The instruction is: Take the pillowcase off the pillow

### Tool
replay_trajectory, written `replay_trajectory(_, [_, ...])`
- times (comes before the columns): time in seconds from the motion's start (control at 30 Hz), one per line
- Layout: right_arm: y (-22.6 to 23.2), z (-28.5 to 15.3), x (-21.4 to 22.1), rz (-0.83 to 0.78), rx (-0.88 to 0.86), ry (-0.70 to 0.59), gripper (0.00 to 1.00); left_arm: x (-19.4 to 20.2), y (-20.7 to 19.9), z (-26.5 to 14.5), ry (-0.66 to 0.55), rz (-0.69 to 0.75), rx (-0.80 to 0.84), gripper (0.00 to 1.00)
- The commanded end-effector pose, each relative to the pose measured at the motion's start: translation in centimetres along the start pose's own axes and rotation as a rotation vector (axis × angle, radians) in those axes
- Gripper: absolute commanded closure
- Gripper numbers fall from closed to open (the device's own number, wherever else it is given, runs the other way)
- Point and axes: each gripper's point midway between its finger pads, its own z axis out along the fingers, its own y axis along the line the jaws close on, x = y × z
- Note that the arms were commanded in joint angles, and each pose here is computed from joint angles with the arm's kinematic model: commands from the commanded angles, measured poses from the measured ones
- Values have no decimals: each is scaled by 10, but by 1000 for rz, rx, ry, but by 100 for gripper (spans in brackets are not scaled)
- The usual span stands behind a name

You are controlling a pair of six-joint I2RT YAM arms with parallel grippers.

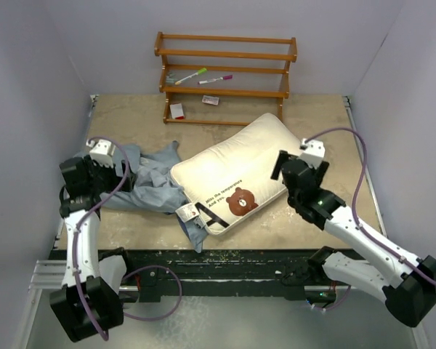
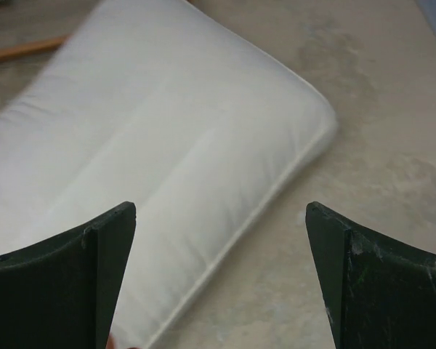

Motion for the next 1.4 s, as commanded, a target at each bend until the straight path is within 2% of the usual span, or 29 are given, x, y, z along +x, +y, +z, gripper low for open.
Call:
replay_trajectory(0.0, [-81, -13, -14, 61, 352, -228, 0, -2, -10, 4, -203, 86, 23, 1])
replay_trajectory(0.1, [-105, -19, 3, -3, 445, -212, 0, 5, -18, 6, -261, 122, 54, 1])
replay_trajectory(0.17, [-136, -31, 15, 84, 591, -283, 0, 16, -19, 10, -274, 136, 59, 1])
replay_trajectory(0.23, [-155, -39, 20, 137, 662, -366, 0, 29, -17, 14, -266, 91, 42, 1])
replay_trajectory(0.37, [-159, -40, 24, 66, 691, -363, 0, 54, -13, 21, -271, 75, 13, 1])
replay_trajectory(0.43, [-159, -37, 27, 50, 700, -368, 0, 56, -11, 22, -318, 75, -4, 1])
replay_trajectory(0.53, [-158, -29, 44, 47, 690, -344, 0, 58, -14, 23, -299, 78, 14, 1])
replay_trajectory(0.77, [-152, -23, 56, 57, 595, -295, 0, 59, -13, 24, -293, 75, 14, 1])
replay_trajectory(0.93, [-136, -18, 54, -8, 350, -379, 0, 58, -13, 25, -289, 75, 21, 1])
replay_trajectory(1.03, [-132, -18, 52, 0, 312, -391, 0, 60, -12, 29, -267, 63, 28, 1])
replay_trajectory(1.23, [-108, 0, 55, -168, 242, -326, 0, 60, -10, 32, -258, 65, 6, 1])
replay_trajectory(1.3, [-88, 3, 52, -250, 143, -324, 0, 60, -14, 30, -271, 87, -19, 1])
replay_trajectory(1.37, [-81, 7, 59, -281, 119, -288, 0, 62, -18, 27, -290, 113, -60, 1])
